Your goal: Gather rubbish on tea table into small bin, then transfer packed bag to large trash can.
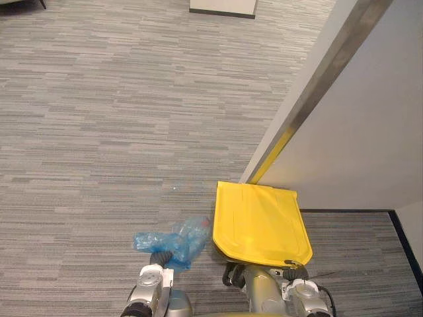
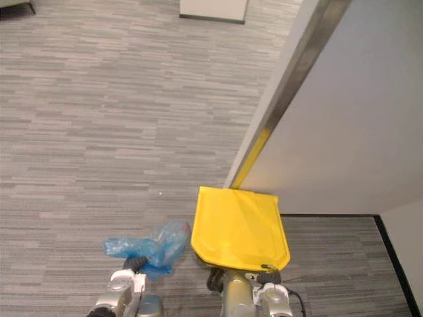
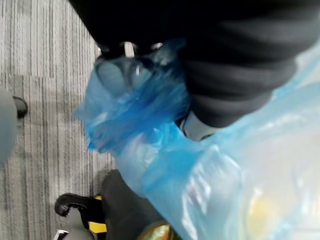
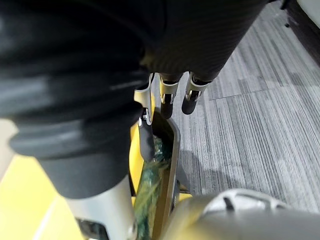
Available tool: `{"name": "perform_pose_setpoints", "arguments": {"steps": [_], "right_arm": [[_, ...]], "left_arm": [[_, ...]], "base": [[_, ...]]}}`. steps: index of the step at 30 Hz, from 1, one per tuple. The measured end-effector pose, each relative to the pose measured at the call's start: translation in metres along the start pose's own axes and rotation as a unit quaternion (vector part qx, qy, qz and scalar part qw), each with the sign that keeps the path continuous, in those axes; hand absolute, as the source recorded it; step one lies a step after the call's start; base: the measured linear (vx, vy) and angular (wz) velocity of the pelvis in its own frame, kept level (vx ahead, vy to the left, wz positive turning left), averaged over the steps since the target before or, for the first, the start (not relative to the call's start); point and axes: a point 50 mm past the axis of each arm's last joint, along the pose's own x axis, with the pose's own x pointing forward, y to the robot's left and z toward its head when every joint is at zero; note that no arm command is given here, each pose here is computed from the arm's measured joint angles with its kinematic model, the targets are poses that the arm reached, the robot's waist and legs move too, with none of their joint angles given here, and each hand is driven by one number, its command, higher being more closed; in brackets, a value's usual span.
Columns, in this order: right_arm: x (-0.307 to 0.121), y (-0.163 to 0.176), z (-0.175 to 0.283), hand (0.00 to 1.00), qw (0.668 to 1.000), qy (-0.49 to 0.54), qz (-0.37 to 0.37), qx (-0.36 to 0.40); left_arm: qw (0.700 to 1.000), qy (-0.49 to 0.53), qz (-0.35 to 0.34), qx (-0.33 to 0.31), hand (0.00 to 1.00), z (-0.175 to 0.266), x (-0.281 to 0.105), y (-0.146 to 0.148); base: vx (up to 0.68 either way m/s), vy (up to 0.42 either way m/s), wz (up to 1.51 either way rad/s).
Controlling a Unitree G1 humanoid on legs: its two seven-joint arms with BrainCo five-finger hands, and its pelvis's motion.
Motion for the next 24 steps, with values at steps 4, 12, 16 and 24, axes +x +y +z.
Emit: {"name": "perform_pose_setpoints", "arguments": {"steps": [4,12,16,24], "right_arm": [[0.002,0.009,0.017,0.00,0.999,-0.030,0.018,-0.038],[0.007,-0.001,0.088,0.00,0.989,-0.128,0.000,-0.078],[-0.002,-0.012,0.114,0.00,0.980,-0.188,-0.030,-0.052],[-0.055,-0.061,0.128,0.00,0.929,-0.318,-0.161,0.106]], "left_arm": [[1.000,-0.023,0.007,-0.012,1.00,0.015,0.004,0.004],[0.990,-0.120,0.051,-0.050,1.00,0.074,0.011,0.025],[0.990,-0.121,0.052,-0.055,1.00,0.072,0.009,0.028],[0.989,-0.133,0.053,-0.039,1.00,0.059,-0.006,0.028]], "base": [[-0.10,-0.024,0.09],[-0.13,-0.072,-0.07],[0.00,-0.100,-0.20],[-0.01,-0.102,-0.19]]}}
